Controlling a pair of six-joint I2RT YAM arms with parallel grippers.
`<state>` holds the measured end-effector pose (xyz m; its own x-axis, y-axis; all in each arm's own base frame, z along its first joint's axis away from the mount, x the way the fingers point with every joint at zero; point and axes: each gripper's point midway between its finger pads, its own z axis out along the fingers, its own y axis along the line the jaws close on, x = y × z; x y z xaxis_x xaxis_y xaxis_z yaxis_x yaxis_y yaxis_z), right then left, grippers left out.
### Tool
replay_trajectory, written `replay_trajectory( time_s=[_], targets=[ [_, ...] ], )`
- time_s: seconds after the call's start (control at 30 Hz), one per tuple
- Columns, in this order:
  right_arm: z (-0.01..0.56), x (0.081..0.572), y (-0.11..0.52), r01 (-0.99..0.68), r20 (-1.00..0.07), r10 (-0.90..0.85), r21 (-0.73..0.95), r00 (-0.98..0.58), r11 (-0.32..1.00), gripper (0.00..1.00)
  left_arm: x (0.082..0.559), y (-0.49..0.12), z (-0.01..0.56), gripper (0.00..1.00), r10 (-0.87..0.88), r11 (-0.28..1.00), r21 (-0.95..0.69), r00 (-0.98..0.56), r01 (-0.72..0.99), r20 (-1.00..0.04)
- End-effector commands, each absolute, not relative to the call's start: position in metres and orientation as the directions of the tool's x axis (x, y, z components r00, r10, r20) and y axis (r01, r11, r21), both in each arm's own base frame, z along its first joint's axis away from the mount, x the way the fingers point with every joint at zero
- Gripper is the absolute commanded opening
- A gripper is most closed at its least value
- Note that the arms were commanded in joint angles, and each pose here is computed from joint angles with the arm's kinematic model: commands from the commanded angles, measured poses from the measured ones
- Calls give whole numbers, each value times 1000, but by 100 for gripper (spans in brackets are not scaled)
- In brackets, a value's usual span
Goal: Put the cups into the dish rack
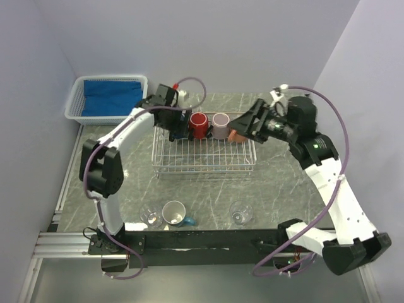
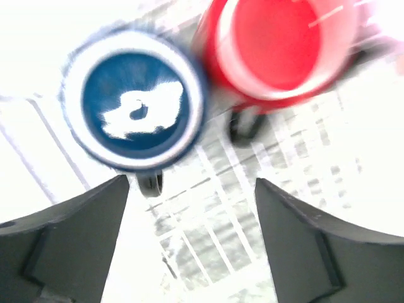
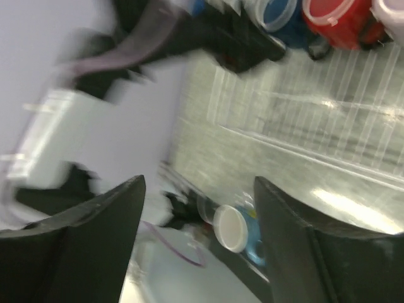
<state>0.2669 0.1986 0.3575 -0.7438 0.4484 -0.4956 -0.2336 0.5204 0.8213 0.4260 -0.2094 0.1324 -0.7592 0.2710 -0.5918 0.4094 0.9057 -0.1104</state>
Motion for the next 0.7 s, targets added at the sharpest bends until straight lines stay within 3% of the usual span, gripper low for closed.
replay_trajectory(
  time_s=[0.0,0.1,0.2,0.37,0.57,0.67],
  targets=[
    [302,244,207,-235,-570,189,586,-799,775,79,413,-218,329,93,119,831,-190,-501,522,-857],
    [280,229,231,-286,-567,45,480,-823,829,79,395,-198,411,97,60,811,-167,-364,560,-929],
    [260,217,249,-370,-567,-123,343,-814,864,78,386,-157,455,99,-4,831,-178,-313,528,-950],
    [230,199,286,-514,-524,-389,110,-758,851,79,377,-104,452,97,-24,875,-155,-279,459,-960],
    [225,197,327,-599,-513,-473,104,-716,794,79,364,-92,425,97,-52,860,-208,-325,466,-944],
    [216,190,341,-668,-483,-577,21,-659,744,79,373,-81,416,96,-88,874,-225,-314,431,-945]
  ],
)
